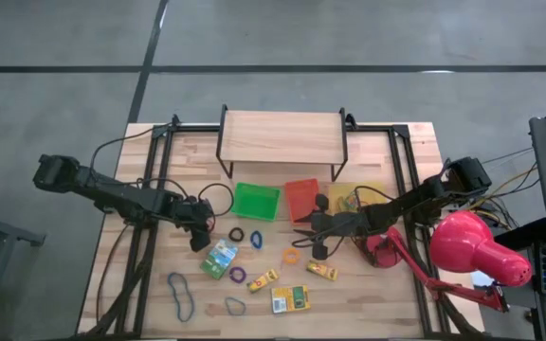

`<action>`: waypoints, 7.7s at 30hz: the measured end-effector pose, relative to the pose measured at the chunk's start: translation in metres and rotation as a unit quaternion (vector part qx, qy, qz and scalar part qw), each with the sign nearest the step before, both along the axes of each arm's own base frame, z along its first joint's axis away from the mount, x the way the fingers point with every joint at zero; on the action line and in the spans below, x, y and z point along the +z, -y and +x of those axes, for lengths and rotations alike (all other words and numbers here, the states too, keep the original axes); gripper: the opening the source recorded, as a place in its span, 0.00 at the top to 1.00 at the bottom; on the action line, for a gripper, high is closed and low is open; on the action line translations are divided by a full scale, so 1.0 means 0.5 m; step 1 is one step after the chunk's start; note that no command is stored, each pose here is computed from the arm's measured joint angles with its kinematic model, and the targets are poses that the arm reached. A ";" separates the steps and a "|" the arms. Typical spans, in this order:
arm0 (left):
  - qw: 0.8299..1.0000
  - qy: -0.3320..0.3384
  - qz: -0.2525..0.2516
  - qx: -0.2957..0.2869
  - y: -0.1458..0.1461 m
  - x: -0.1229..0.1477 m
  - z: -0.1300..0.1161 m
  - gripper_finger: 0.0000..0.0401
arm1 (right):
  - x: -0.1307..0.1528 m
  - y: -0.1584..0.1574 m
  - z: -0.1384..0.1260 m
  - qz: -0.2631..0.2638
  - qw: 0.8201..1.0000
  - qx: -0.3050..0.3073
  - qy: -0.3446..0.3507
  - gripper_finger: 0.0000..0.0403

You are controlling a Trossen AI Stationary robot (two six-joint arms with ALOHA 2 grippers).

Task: Pick & Place Office Desk Supplies
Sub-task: Put the red rubber band into the yellow bin

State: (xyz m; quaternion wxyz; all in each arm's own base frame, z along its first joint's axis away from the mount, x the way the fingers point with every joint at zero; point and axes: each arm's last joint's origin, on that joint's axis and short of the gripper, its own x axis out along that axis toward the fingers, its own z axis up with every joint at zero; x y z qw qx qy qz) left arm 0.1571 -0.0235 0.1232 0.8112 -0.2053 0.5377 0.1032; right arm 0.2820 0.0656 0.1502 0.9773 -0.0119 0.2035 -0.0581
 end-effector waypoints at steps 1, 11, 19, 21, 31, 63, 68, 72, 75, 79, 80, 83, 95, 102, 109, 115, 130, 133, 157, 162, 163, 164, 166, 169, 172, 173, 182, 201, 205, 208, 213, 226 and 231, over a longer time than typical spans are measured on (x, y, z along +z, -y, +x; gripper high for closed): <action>1.000 0.000 0.000 0.000 0.000 0.000 0.000 0.78 | 0.000 0.000 0.000 0.000 1.000 0.000 0.000 0.68; 1.000 0.004 -0.004 0.005 0.000 0.000 0.002 0.99 | 0.000 0.000 0.000 0.000 1.000 0.000 0.000 0.69; 1.000 0.005 -0.006 0.004 0.001 0.001 0.002 1.00 | 0.000 0.000 0.000 0.000 1.000 0.000 0.000 0.72; 1.000 0.005 -0.006 0.003 0.001 0.001 0.002 1.00 | 0.000 0.000 0.000 0.000 1.000 0.000 0.000 0.72; 1.000 0.006 -0.006 0.003 0.001 0.001 0.002 1.00 | 0.000 0.000 0.000 0.000 1.000 0.000 0.000 0.70; 0.995 0.092 -0.015 -0.026 0.013 0.148 0.066 1.00 | 0.000 0.000 0.000 0.000 1.000 0.000 0.000 0.73; 0.989 0.134 0.006 -0.054 0.019 0.185 0.082 1.00 | 0.000 0.000 0.000 0.000 1.000 0.000 0.000 0.72; 0.979 0.185 0.033 -0.075 0.025 0.217 0.098 1.00 | 0.000 0.000 0.000 0.000 1.000 0.000 0.000 0.71; 0.969 0.224 0.056 -0.085 0.030 0.238 0.108 1.00 | 0.000 0.000 0.000 0.000 1.000 0.000 0.000 0.70; 0.954 0.278 0.076 -0.085 0.032 0.255 0.121 1.00 | 0.000 0.000 0.000 0.000 1.000 0.000 0.000 0.69; 0.951 0.288 0.079 -0.084 0.032 0.258 0.123 1.00 | 0.000 0.000 0.000 0.000 1.000 0.000 0.000 0.69; 0.942 0.313 0.088 -0.085 0.032 0.266 0.129 1.00 | 0.000 0.000 0.000 0.000 1.000 0.000 0.000 0.69; 0.890 0.438 0.098 -0.086 0.036 0.240 0.142 1.00 | 0.000 0.000 0.000 0.000 1.000 0.000 0.000 0.73; 0.876 0.463 0.107 -0.079 0.039 0.192 0.164 1.00 | 0.000 0.000 0.000 0.000 1.000 0.000 0.000 0.74; 0.887 0.440 0.121 -0.071 0.045 0.135 0.207 1.00 | 0.000 0.000 0.000 0.000 1.000 0.000 0.000 0.73; 0.903 0.404 0.124 -0.078 0.055 0.098 0.257 1.00 | 0.000 0.000 0.000 0.000 1.000 0.000 0.000 0.72; 0.927 0.341 0.122 -0.097 0.074 0.028 0.346 1.00 | 0.000 0.000 0.000 0.000 1.000 0.000 0.000 0.75; 0.932 0.325 0.124 -0.100 0.074 0.011 0.347 1.00 | 0.000 0.000 0.000 0.000 1.000 0.000 0.000 0.74; 0.953 0.258 0.120 -0.101 0.074 -0.065 0.350 1.00 | 0.000 0.000 0.000 0.000 1.000 0.000 0.000 0.76; 0.953 0.258 0.120 -0.101 0.075 -0.064 0.351 0.97 | 0.000 0.000 0.000 0.000 1.000 0.000 0.000 0.75; 0.953 0.258 0.120 -0.101 0.074 -0.064 0.351 0.96 | 0.000 0.000 0.000 0.000 1.000 0.000 0.000 0.75; 0.953 0.258 0.120 -0.101 0.075 -0.064 0.351 0.95 | 0.000 0.000 0.000 0.000 1.000 0.000 0.000 0.75; 0.953 0.259 0.120 -0.102 0.075 -0.064 0.351 0.92 | 0.000 0.000 0.000 0.000 1.000 0.000 0.000 0.75; 0.953 0.259 0.120 -0.101 0.075 -0.063 0.351 0.89 | 0.000 0.000 0.000 0.000 1.000 0.000 0.000 0.75; 0.953 0.259 0.119 -0.101 0.075 -0.064 0.351 0.86 | 0.000 0.000 0.000 0.000 1.000 0.000 0.000 0.77; 0.953 0.259 0.119 -0.101 0.075 -0.064 0.351 0.84 | 0.000 0.000 0.000 0.000 1.000 0.000 0.000 0.77; 0.952 0.262 0.113 -0.106 0.076 -0.061 0.353 0.68 | 0.000 0.000 0.000 0.000 1.000 0.000 0.000 0.79; 0.952 0.263 0.113 -0.108 0.077 -0.059 0.353 0.59 | 0.000 0.000 0.000 0.000 1.000 0.000 0.000 0.78; 0.948 0.276 0.114 -0.112 0.081 -0.037 0.351 0.59 | 0.000 0.000 0.000 0.000 1.000 0.000 0.000 0.80; 0.946 0.279 0.114 -0.116 0.083 -0.012 0.345 0.59 | 0.000 0.000 0.000 0.000 1.000 0.000 0.000 0.81; 0.947 0.271 0.121 -0.125 0.080 0.040 0.324 0.59 | 0.000 0.000 0.000 0.000 1.000 0.000 0.000 0.80; 0.916 0.338 0.158 -0.149 0.064 0.230 0.218 0.59 | 0.000 0.000 0.000 0.000 1.000 0.000 0.000 0.78; 0.881 0.398 0.180 -0.182 0.070 0.277 0.157 0.59 | 0.000 0.000 0.000 0.000 1.000 0.000 0.000 0.81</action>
